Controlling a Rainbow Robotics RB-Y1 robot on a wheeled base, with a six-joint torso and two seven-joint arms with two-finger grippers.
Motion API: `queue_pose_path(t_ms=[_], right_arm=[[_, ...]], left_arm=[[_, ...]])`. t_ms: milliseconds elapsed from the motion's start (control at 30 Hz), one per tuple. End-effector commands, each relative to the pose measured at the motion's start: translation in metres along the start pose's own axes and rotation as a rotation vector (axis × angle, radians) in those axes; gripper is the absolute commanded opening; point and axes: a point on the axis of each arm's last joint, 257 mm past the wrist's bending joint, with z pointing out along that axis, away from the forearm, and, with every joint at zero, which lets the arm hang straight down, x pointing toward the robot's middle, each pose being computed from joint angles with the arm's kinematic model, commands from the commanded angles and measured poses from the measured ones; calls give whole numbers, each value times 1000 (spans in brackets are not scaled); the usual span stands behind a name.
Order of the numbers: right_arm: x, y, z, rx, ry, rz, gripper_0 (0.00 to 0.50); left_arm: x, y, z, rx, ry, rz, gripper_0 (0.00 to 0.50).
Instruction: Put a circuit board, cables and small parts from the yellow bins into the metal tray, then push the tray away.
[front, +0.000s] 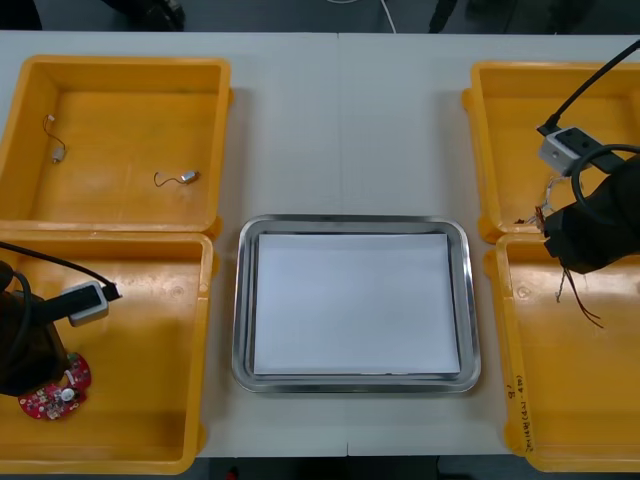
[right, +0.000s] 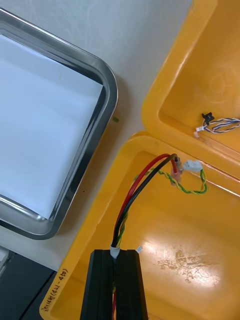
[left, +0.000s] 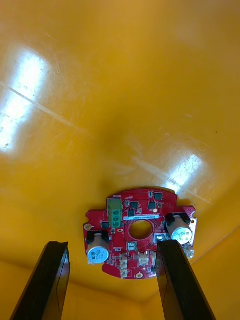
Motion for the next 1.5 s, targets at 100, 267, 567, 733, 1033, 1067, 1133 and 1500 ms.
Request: queue_pose_path(t_ms=[100,267,567,733,1033,1067,1133,1500], right_arm=[[-13,2,-12,28,-16,-56,0],[-15,7,-13,22,-14,-76,0],[-16,14,-9,24,-1,-112,0],[-15,17,-6,27,13,-129,0],[-14,19,-6,21,16,-135,0],[-14,19,-6,22,16,-135,0],[-14,19,-6,23,17,-136,0],[-13,20,-6,18,22,-136,0]], left_arm=[[-6,-7,14,2,-18,71,500],[-4,-10,21,7,-11,67,500],[-2,-13,32,11,-11,67,500],[-1,-14,37,12,-11,66,500],[-1,-13,45,16,-13,66,500],[0,-14,45,18,-12,63,500],[-1,-15,46,21,-15,62,500],[-6,-15,46,21,-22,65,0]])
